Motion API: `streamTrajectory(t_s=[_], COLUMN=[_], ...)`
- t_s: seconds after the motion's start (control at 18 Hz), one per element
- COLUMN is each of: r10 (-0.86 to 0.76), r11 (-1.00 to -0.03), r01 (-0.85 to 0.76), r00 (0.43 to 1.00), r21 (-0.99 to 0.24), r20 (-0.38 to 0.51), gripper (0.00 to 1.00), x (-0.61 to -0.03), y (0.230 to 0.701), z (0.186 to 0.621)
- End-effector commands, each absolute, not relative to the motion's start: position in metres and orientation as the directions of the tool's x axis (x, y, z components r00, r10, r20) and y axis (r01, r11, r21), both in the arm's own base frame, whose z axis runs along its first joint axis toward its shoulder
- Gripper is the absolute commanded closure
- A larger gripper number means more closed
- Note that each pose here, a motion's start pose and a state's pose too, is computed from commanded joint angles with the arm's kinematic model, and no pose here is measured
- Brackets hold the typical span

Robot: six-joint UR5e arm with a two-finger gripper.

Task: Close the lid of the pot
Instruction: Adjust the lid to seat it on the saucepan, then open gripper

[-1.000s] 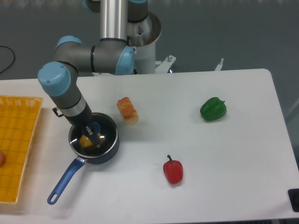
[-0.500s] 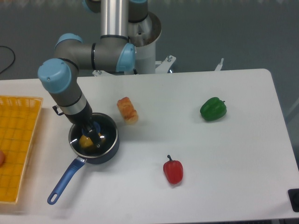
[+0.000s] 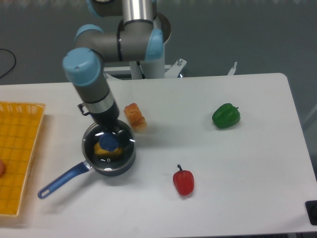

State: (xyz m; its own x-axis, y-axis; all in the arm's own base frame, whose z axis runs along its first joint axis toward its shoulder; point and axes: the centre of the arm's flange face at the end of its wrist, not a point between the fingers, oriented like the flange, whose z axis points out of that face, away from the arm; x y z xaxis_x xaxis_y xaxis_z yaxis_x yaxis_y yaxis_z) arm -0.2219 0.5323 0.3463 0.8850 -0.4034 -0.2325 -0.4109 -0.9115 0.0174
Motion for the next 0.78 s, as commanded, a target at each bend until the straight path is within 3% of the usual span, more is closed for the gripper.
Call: streamTrajectory(t_s=[0.44, 0.78], r10=[-0.425, -0.447], r11=[-0.903, -0.894], r01=[-0.427, -0.443], r00=[0.881, 0.876], r21=[0.038, 0.064], r20=[-0.208, -0.182], gripper=[0.0, 0.0], x=[-0.206, -0.235], y=[0.535, 0.518], z=[0.331, 0.33])
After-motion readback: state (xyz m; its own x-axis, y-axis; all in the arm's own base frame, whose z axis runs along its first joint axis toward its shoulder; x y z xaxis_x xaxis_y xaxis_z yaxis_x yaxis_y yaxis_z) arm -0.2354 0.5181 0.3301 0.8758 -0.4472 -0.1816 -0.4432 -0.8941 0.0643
